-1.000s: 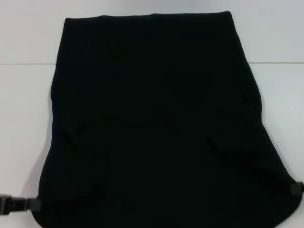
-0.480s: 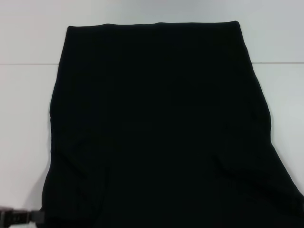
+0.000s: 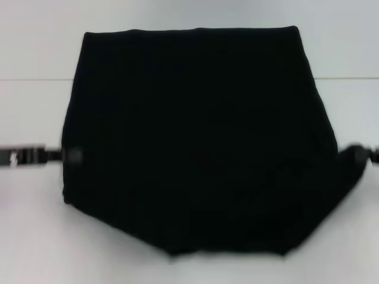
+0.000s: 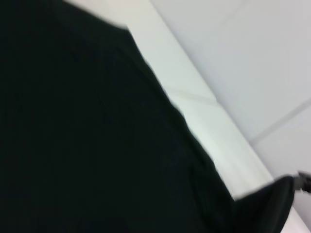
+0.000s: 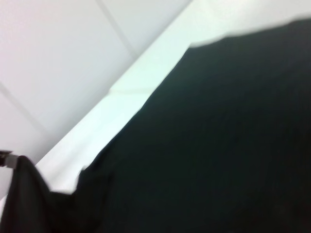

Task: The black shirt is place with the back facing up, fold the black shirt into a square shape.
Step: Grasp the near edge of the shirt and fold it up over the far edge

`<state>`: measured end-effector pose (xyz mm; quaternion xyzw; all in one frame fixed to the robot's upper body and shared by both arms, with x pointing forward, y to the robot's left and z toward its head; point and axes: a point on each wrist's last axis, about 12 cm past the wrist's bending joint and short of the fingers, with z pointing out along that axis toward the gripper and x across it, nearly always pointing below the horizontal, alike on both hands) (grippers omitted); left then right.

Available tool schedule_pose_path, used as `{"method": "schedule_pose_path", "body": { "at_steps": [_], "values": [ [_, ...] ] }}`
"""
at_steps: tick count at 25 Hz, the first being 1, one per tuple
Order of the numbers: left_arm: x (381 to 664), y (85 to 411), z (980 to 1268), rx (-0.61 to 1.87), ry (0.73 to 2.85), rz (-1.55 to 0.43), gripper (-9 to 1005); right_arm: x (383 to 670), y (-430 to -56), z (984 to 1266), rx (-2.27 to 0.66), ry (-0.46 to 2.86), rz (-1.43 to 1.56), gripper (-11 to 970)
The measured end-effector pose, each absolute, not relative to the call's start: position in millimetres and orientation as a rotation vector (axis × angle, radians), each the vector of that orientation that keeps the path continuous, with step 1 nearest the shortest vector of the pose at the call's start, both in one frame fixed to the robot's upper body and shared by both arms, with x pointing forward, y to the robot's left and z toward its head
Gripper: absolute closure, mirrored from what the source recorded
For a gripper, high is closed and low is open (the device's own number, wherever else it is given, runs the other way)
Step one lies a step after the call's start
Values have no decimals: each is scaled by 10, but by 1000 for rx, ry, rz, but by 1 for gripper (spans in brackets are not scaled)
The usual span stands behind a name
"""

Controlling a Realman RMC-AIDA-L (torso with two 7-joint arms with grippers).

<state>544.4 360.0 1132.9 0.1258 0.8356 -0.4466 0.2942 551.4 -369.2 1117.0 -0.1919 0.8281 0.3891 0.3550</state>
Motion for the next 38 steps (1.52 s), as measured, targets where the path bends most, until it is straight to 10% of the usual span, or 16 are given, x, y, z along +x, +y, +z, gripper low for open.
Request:
{"method": "schedule_pose_path", "body": {
  "at_steps": [15,38],
  "values": [
    [6435,3382,11395,90,2048,-784,887,6510,-2963,11083,-320,2131,637,910],
    [6791,3187,11328,41,1996,-487,860,6993,-2583,11298,-274,2086,383,906]
  ]
}}
